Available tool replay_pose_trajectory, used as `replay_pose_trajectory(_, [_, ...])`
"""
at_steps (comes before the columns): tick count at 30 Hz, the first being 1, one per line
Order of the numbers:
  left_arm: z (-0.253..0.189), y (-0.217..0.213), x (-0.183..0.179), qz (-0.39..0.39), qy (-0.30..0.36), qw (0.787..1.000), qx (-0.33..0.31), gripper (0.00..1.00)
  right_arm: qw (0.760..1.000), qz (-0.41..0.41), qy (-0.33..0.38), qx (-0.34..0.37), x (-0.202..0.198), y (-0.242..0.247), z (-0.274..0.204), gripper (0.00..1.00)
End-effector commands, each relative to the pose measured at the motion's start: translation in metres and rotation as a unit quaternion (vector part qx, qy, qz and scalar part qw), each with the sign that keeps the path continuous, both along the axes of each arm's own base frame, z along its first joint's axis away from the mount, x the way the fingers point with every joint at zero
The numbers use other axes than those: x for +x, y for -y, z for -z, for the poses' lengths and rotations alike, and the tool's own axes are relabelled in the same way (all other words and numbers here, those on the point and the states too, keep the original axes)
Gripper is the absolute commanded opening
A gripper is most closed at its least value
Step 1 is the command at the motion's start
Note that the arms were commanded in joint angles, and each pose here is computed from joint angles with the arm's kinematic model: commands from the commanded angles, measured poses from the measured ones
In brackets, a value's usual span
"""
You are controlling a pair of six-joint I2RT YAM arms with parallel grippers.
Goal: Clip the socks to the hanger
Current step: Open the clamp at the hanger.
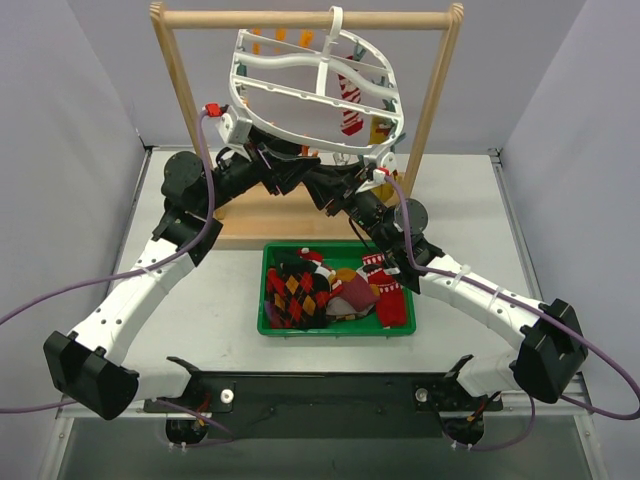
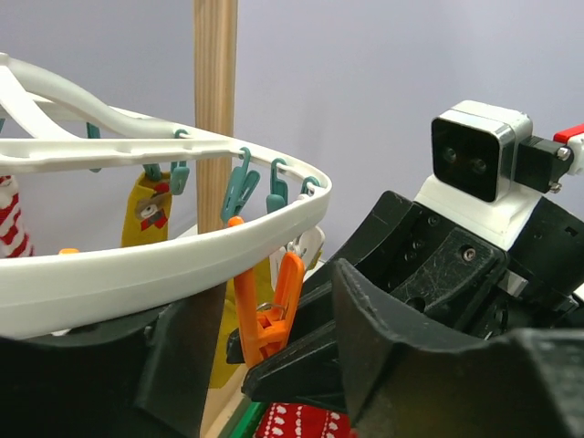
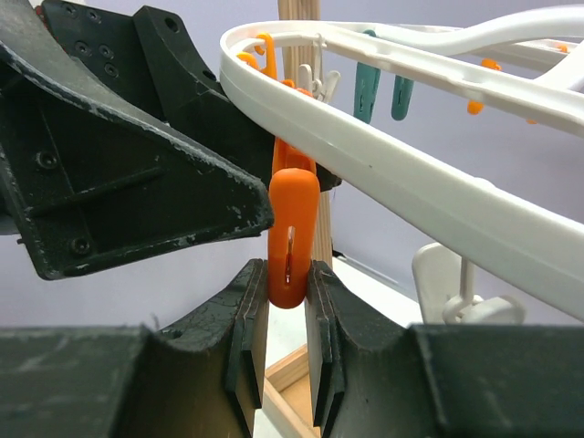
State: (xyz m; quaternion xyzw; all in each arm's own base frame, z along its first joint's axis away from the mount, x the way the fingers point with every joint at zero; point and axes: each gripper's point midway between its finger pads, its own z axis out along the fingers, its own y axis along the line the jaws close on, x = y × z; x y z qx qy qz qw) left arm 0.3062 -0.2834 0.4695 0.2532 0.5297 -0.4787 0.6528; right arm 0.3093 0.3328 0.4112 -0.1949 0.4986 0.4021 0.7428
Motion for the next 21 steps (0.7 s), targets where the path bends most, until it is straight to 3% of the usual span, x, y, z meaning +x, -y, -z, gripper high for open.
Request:
replay_pose_trajectory(1, [-0.016,-0.002,-0.006,-0.002,0.027,1.0,-0.006,0.47,0.997,-0.009,0.059,0.044,-0.019,0.01,-0.053,0.0])
replay_pose_trajectory(9, [0.001,-0.008,-0.005,-0.019,0.007,1.0,-0.004,0.33,0.998,-0.003,0.053,0.026,-0.015,0.007,-0.048,0.0])
replay_pose_trajectory(14, [-0.001,-0.017,0.009,-0.058,-0.013,0.998,-0.018,0.01,0.999,0.005,0.05,0.013,-0.012,0.003,-0.044,0.0])
replay_pose_trajectory(21, [0.007,-0.024,0.016,-0.083,-0.06,0.994,-0.029,0.0,0.999,0.022,0.048,0.008,-0.009,0.006,-0.047,0.0])
